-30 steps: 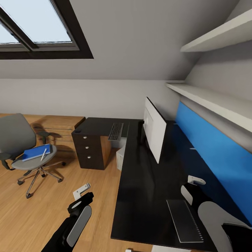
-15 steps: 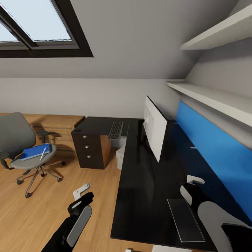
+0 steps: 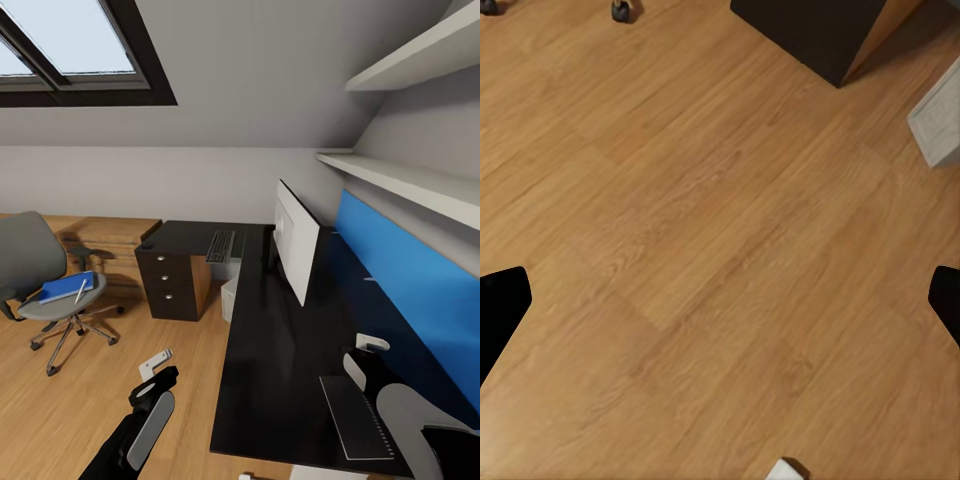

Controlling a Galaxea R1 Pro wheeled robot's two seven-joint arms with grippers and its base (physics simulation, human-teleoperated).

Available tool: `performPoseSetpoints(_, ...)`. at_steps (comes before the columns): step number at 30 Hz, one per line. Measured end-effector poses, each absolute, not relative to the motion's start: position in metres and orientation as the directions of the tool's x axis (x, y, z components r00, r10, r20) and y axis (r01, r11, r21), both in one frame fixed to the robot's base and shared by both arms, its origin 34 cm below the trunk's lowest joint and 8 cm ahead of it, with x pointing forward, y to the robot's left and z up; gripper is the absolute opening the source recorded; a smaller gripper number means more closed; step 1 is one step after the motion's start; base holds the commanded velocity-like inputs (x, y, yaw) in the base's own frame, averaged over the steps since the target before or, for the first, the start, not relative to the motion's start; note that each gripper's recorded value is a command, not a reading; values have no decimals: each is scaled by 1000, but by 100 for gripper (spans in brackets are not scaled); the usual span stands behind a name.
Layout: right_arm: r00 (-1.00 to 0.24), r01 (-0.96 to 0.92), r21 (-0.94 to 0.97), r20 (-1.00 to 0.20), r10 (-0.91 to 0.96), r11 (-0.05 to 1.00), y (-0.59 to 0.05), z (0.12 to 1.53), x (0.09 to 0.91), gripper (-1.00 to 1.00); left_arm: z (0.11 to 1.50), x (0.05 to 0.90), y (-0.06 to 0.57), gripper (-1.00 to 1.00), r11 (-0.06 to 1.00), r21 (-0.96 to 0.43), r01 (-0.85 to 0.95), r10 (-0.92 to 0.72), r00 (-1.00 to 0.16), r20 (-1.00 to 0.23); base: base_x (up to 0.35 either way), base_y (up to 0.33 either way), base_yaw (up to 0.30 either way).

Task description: In the bedroom, organize the workspace by keeping the computer under the desk, ensuring the monitor is on the desk, placing the keyboard on the desk next to the monitor, placing the mouse on the desk next to the keyboard, moving the folder from the swivel chair onto the desk next to the mouse, stacking the notebook on top of the folder with the pen on top of the notebook, and positioning the swivel chair next to the desk.

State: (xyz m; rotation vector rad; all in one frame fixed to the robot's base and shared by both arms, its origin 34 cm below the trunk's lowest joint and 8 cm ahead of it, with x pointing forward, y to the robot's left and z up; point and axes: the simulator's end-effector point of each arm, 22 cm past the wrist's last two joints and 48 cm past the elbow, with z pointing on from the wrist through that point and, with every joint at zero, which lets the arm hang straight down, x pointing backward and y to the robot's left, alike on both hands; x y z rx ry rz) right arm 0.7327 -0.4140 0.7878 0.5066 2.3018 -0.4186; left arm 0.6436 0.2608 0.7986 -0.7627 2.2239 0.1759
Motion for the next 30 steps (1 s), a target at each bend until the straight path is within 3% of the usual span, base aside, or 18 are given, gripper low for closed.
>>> performPoseSetpoints(30,-647,467,-145,-728,225,872,-412,748,739,100,756,646,261,100,812,-109,-574,-469,-528,-708,0,0,0)
